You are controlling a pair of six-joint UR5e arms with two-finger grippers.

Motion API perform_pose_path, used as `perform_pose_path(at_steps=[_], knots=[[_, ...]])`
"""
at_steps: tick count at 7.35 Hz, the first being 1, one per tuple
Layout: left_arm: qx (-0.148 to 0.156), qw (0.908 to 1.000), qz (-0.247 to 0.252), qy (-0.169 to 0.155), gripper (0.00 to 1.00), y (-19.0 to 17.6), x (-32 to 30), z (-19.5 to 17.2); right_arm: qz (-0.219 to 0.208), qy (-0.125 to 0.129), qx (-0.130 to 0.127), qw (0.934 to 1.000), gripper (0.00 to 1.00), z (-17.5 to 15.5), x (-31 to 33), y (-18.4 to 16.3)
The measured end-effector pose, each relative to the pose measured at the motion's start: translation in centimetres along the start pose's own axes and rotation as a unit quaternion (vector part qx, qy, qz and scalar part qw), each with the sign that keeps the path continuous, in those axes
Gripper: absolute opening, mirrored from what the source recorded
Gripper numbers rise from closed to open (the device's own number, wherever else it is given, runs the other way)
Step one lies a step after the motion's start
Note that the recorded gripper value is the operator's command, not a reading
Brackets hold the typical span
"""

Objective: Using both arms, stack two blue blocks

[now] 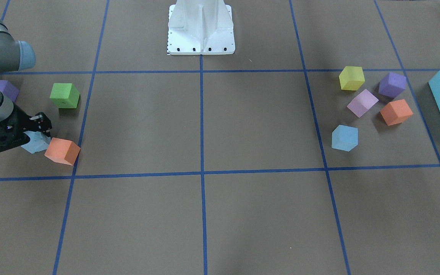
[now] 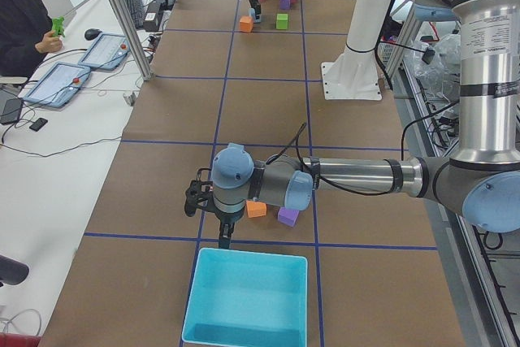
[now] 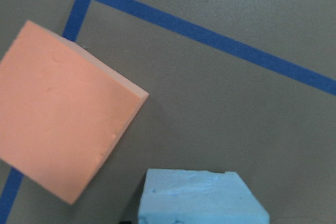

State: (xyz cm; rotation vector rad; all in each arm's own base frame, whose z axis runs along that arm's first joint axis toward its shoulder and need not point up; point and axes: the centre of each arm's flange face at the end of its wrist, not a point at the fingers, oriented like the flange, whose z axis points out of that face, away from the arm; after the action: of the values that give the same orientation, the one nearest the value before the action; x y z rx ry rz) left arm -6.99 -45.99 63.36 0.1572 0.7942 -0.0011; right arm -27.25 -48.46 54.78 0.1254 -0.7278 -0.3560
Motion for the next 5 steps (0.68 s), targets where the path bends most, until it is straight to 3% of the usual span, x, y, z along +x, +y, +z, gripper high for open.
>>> perform_pose_path(at_steps=[3,5], knots=[[0.002,1.0000,-0.005,0.001,0.98,-0.3,0.3,-0.2,-0.005,-0.011,0.006,0.9999,0.48,-1.1,-0.8,-0.3],[0.006,0.9996,-0.027,0.005,0.98,-2.1,2.5,-0.4,0.013,-0.036,0.011,0.9992,0.48,-5.5,-1.4,-1.4]])
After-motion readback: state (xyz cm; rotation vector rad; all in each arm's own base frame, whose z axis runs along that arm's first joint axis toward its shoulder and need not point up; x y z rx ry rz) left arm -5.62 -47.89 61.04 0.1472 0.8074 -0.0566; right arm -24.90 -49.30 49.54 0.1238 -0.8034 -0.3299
